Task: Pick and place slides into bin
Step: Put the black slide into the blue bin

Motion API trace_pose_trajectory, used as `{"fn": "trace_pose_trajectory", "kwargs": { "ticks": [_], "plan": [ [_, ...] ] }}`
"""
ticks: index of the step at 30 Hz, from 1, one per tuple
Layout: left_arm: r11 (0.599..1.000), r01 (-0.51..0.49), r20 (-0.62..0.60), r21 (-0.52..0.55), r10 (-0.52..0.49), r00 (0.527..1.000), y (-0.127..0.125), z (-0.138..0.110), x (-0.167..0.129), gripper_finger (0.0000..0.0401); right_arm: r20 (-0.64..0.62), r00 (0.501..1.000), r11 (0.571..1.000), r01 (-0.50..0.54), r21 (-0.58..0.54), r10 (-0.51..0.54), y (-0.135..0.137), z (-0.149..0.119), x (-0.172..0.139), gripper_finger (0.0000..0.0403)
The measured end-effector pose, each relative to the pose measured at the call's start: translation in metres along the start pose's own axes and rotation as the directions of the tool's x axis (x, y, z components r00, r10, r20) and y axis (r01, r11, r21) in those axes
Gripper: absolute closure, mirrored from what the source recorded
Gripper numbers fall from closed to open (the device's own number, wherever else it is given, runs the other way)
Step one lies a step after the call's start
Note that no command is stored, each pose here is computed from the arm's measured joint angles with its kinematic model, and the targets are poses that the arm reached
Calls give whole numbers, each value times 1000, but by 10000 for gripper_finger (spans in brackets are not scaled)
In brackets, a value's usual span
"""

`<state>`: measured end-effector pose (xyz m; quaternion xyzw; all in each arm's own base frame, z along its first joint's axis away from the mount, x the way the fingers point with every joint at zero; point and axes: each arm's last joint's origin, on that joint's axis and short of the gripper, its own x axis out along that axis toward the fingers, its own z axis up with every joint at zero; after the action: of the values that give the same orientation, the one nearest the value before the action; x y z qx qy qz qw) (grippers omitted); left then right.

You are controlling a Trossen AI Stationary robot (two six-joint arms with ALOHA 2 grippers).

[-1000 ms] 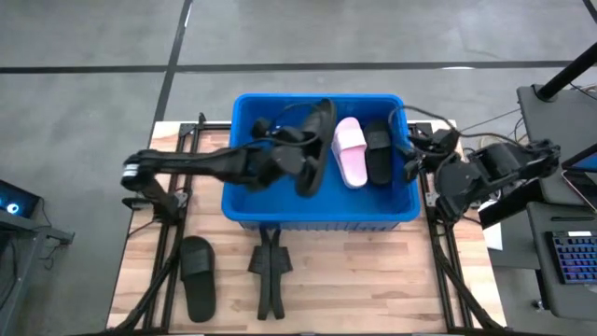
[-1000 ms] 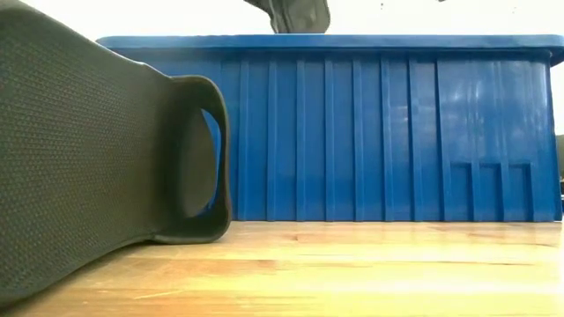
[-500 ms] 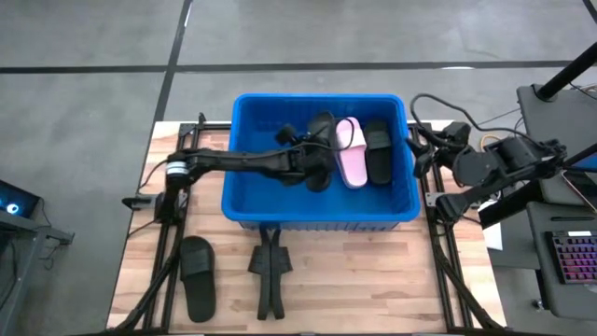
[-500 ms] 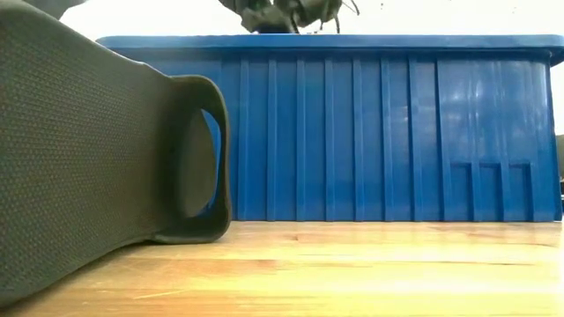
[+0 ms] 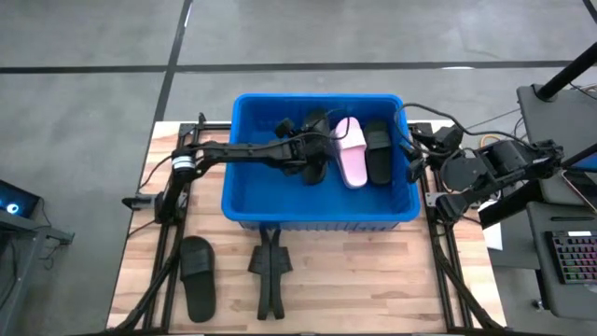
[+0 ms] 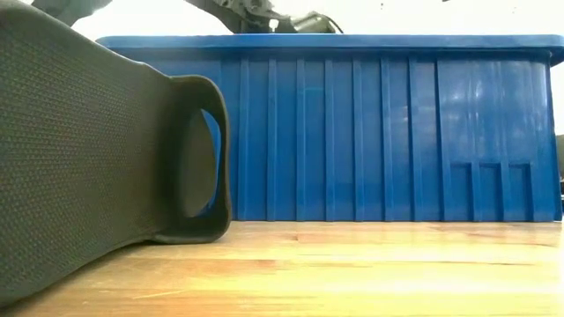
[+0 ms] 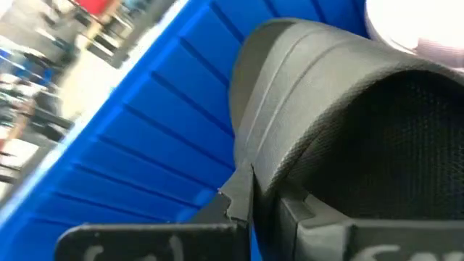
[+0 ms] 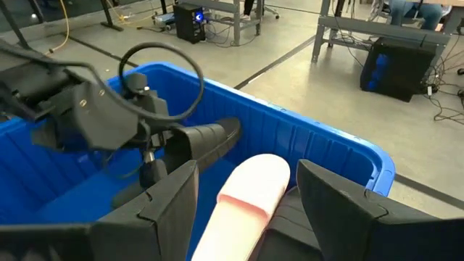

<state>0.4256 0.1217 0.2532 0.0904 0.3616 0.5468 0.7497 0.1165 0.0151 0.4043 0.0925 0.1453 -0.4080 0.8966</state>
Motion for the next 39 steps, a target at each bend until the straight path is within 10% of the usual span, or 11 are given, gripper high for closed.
{"fn": "trace_pose_trajectory", "kwargs": {
  "ticks": [20, 39],
  "plan": [
    [980, 197, -91, 37, -193, 977, -5, -10, 2, 400, -2, 1000, 999, 1, -49, -2, 1, 0, 1, 179],
    [992, 121, -160, 23, -115, 980, -39, -29, 32, 400, -17, 1000, 998, -16, -59, 15, 2, -1, 1, 179]
  ]
}}
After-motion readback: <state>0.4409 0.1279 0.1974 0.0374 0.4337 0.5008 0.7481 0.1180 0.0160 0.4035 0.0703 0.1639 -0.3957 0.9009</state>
